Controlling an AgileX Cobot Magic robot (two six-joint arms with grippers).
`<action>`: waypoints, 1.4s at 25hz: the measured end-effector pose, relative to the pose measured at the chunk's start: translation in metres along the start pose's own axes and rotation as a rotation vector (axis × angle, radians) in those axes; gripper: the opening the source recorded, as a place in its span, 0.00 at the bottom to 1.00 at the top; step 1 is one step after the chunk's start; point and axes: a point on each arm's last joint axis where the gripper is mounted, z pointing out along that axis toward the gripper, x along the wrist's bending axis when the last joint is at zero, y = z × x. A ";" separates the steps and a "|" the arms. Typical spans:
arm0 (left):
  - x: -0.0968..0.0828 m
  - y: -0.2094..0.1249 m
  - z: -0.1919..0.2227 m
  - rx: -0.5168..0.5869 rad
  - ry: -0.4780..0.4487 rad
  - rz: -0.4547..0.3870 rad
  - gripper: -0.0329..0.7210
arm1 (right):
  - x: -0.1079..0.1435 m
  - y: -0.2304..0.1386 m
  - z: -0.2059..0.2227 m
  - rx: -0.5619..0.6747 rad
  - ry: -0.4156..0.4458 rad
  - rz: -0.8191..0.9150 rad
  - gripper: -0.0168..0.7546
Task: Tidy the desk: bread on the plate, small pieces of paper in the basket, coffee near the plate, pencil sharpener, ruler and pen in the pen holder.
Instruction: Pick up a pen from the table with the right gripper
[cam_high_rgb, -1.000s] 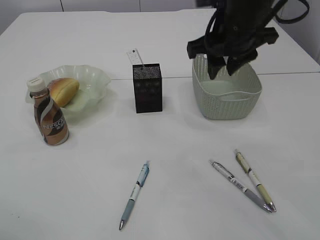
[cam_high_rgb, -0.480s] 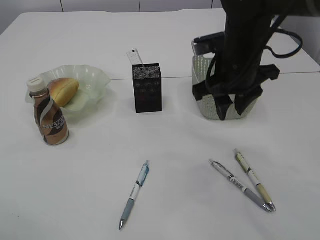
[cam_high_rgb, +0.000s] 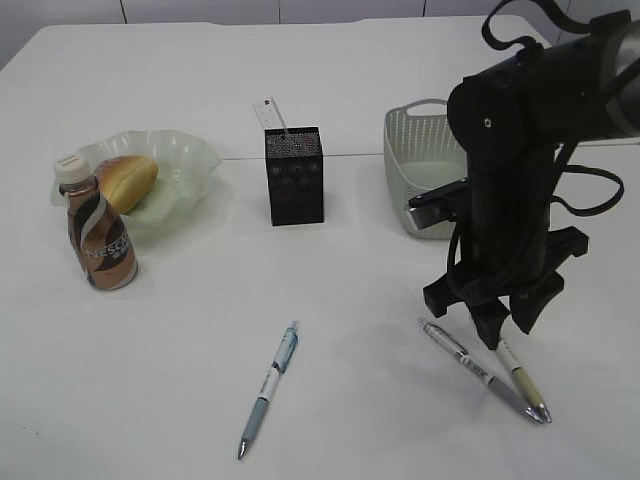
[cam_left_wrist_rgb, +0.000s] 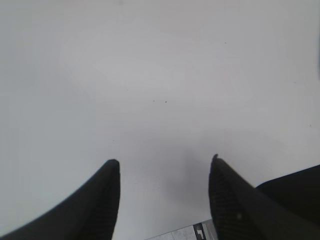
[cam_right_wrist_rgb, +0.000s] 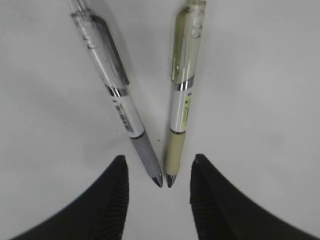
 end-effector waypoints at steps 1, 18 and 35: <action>0.000 0.000 0.000 0.000 0.000 0.000 0.60 | 0.000 0.001 0.001 -0.010 0.004 -0.002 0.41; 0.000 0.000 0.000 0.002 0.000 0.000 0.60 | -0.039 0.015 0.011 -0.153 0.197 0.108 0.41; 0.000 0.000 0.000 0.002 0.000 0.000 0.60 | -0.037 0.008 0.044 -0.140 0.163 0.053 0.41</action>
